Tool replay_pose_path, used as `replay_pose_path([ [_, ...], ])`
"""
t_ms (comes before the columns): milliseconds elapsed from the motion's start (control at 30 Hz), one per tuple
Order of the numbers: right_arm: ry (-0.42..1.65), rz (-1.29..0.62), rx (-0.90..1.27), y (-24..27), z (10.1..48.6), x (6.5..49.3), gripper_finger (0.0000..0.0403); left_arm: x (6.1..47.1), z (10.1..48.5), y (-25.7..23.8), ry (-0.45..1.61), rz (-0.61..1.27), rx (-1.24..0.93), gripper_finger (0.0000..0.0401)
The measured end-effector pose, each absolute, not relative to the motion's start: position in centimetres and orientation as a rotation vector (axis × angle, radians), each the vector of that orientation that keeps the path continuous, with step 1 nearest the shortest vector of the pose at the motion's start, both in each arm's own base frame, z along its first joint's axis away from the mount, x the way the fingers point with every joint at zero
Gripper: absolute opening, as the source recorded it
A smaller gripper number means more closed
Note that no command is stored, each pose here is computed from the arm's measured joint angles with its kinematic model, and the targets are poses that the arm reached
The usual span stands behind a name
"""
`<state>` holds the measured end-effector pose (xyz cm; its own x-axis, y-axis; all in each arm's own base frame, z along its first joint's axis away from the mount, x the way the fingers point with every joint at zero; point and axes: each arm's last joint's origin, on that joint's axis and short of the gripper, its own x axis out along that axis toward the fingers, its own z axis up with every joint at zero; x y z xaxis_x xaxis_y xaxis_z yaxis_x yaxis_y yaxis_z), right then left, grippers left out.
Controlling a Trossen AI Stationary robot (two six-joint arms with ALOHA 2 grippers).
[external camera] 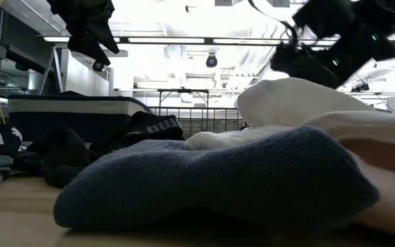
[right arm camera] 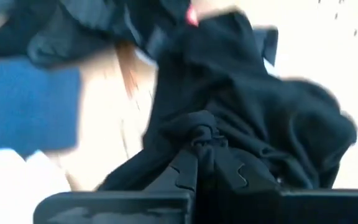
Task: Pick & Place Cloths
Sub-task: Put the black underwear into the wire basket
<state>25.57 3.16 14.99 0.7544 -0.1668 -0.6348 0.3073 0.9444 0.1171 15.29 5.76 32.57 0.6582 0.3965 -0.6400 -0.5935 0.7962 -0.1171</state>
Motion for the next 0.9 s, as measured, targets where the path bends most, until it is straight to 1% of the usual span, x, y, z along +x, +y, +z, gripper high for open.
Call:
replay_pose_path([
  [133,0.608,-0.269,0.168,3.3,17.2,27.1,0.0006,14.9,31.8,5.2,0.574,0.54,-0.316,0.0316],
  [267,0.591,-0.295,0.113,3.2,19.4,28.4,0.0005,14.7,30.5,4.2,0.513,0.48,-0.299,0.0316],
  [367,0.582,-0.312,0.114,2.8,21.1,29.2,0.0005,14.7,29.7,3.5,0.461,0.424,-0.281,0.0316],
  [667,0.52,-0.322,0.068,1.9,25.6,30.9,0.0005,15.5,27.6,0.4,0.419,0.213,-0.189,0.0316],
  [900,0.502,-0.315,-0.008,1.5,29.3,31.7,0.0004,15.1,26.4,-1.2,0.403,0.245,-0.127,0.0316],
])
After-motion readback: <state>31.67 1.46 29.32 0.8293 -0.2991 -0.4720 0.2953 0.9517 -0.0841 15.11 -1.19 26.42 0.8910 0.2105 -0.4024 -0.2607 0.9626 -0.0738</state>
